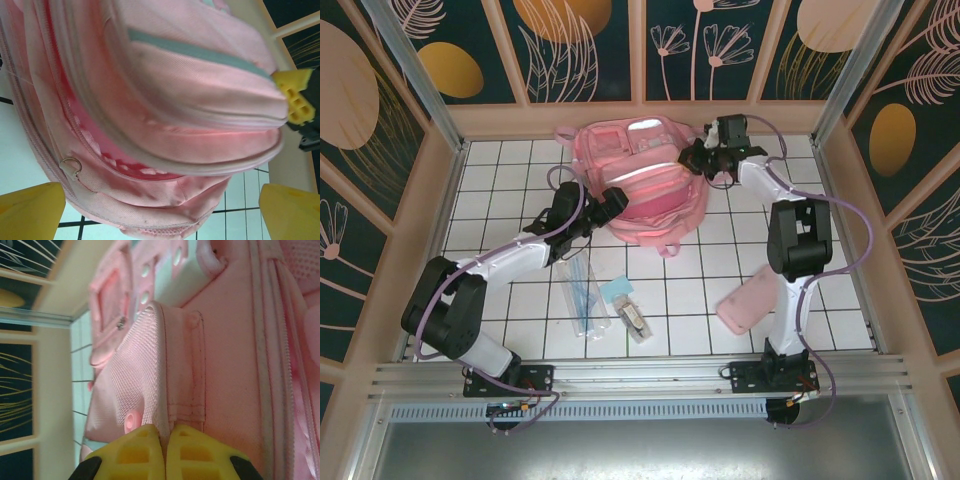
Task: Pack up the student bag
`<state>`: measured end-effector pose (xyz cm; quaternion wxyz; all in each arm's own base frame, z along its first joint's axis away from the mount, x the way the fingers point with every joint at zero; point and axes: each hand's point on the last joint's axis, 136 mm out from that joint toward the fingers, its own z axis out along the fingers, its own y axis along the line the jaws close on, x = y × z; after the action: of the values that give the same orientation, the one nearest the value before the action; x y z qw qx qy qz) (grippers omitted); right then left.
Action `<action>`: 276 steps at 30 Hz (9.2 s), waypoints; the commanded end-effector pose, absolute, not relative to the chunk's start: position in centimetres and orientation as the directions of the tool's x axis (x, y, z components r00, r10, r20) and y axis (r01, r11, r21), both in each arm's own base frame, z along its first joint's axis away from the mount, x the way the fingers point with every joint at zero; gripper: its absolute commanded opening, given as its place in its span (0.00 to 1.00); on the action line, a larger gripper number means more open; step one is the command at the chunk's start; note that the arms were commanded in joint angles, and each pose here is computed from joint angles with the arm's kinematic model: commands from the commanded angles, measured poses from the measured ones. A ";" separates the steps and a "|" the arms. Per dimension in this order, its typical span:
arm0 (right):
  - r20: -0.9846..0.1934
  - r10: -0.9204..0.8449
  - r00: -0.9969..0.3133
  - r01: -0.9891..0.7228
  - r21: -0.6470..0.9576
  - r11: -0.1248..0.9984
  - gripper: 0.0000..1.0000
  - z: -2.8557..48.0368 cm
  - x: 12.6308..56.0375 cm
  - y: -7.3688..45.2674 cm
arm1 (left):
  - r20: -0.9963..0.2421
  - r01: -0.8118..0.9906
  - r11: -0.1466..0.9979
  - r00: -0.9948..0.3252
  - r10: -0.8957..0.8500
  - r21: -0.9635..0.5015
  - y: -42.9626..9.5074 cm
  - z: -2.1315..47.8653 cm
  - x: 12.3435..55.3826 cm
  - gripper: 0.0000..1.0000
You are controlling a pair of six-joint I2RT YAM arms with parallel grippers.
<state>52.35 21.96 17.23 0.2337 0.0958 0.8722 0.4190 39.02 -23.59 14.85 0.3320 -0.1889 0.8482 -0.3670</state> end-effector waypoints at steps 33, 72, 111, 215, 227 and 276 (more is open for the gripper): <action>-0.370 0.342 -0.864 -0.156 0.841 0.518 0.00 23.4 50.8 22.3 | -0.369 0.056 0.422 -0.595 -0.714 -0.905 -26.5 20.8 48.5 0.00; -0.129 0.744 -0.655 0.744 0.060 0.665 0.99 6.3 17.1 4.2 | -0.038 0.265 -0.127 -0.540 -0.841 -0.956 -29.2 29.8 45.6 0.00; -0.233 0.525 -0.819 0.394 0.436 0.809 0.76 12.1 26.5 11.5 | -0.049 0.308 -0.161 -0.575 -0.817 -0.937 -30.5 34.3 46.4 0.00; -0.770 0.086 -0.633 -0.211 0.278 0.937 0.28 13.2 45.3 28.0 | 0.026 0.133 -0.119 -0.554 -0.832 -0.984 -29.1 30.2 43.3 0.00; -0.595 -0.021 -0.803 -0.374 0.478 0.795 0.56 16.2 30.9 30.2 | 0.076 0.117 -0.172 -0.570 -0.818 -0.978 -30.2 28.6 45.9 0.00; -0.280 -0.619 -0.734 -0.591 -0.188 0.785 0.52 -2.5 16.7 40.1 | -0.013 0.142 -0.101 -0.640 -0.768 -0.985 -26.6 32.1 42.6 0.00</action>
<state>16.35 44.96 1.90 0.2109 -0.3277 0.9198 0.0459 43.08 -26.68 24.14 0.2837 -0.3280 0.6571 -0.6165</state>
